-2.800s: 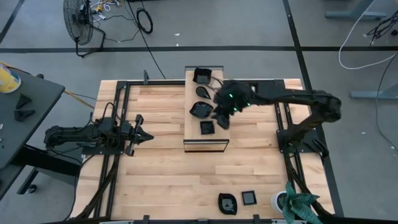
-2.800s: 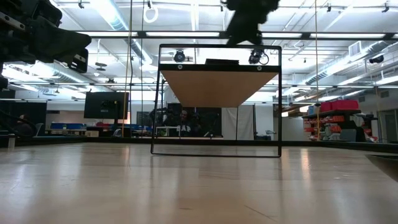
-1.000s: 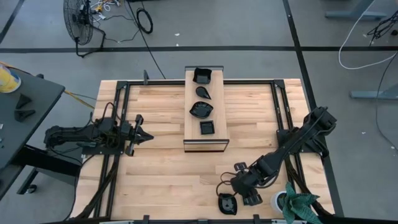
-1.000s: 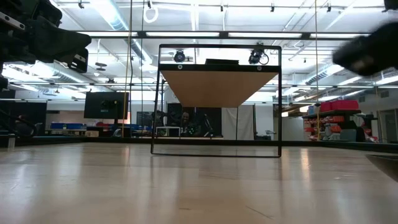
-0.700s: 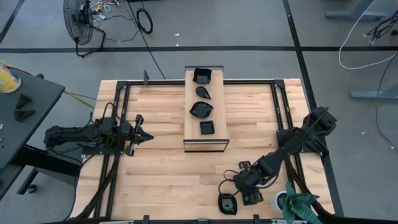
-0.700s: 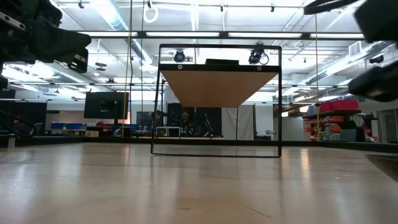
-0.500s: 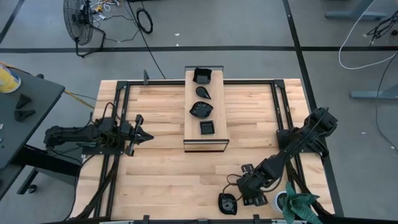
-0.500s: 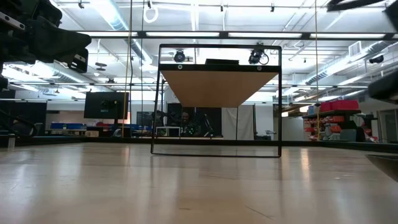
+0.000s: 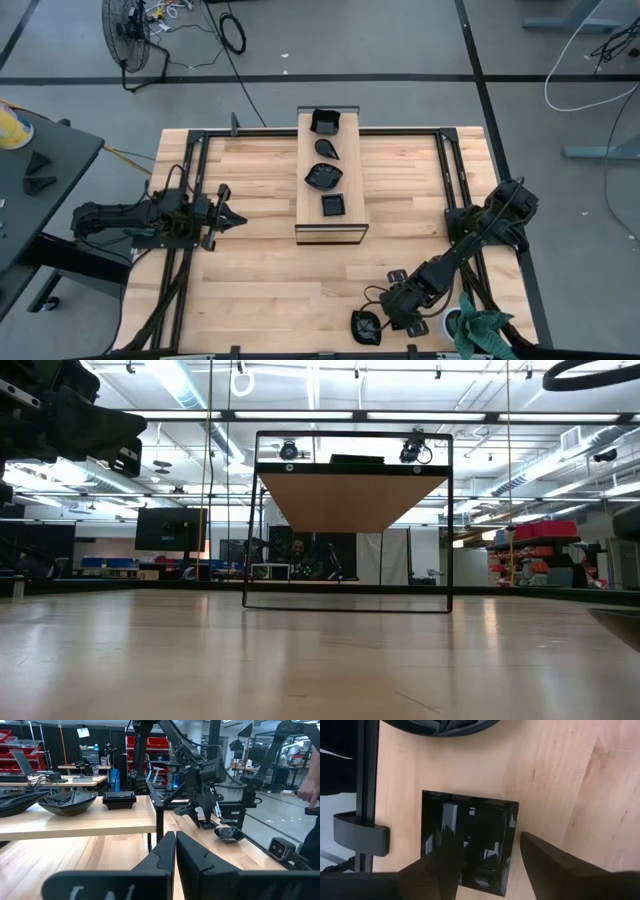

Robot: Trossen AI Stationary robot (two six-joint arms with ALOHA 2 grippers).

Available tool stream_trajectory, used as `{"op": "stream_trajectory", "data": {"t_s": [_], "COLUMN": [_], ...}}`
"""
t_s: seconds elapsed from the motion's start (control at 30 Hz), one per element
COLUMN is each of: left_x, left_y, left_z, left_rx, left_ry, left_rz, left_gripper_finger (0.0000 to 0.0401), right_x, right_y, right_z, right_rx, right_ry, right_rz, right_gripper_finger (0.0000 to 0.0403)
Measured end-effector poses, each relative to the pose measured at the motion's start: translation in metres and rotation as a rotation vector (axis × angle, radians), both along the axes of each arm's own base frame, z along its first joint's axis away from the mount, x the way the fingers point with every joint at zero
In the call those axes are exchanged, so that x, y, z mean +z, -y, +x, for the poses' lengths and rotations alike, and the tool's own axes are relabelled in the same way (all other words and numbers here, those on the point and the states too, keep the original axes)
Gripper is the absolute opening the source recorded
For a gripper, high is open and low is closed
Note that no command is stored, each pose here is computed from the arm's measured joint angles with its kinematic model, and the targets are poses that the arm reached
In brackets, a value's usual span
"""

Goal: Pick & Place Mini shaped plates
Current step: Stack the square plate on top of the square plate on the shelf

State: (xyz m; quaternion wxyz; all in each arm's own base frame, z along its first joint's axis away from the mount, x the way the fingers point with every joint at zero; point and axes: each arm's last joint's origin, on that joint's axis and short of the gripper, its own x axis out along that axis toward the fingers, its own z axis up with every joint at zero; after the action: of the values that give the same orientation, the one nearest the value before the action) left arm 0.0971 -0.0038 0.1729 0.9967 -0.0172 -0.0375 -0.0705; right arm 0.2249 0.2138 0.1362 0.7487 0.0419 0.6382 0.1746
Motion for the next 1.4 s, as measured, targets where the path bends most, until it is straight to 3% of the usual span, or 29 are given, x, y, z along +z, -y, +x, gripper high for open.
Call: {"op": "stream_trajectory", "data": {"t_s": [0.2,1.13,1.4], "left_x": [0.0,0.0,0.0], "left_y": [0.0,0.0,0.0], "left_z": [0.0,0.0,0.0], "left_rx": [0.0,0.0,-0.001], "left_ry": [0.0,0.0,0.001], "left_rz": [0.0,0.0,0.0], "left_gripper_finger": [0.0018,0.0018,0.0018], "right_x": [0.0,0.001,0.006], "right_y": [0.0,0.004,0.01], "right_z": [0.0,0.002,0.007], "right_rx": [-0.025,-0.03,-0.025], "right_ry": [-0.011,-0.059,-0.062], "right_rz": [0.005,0.051,0.076], "right_gripper_finger": [0.0186,0.0009,0.0003]}}
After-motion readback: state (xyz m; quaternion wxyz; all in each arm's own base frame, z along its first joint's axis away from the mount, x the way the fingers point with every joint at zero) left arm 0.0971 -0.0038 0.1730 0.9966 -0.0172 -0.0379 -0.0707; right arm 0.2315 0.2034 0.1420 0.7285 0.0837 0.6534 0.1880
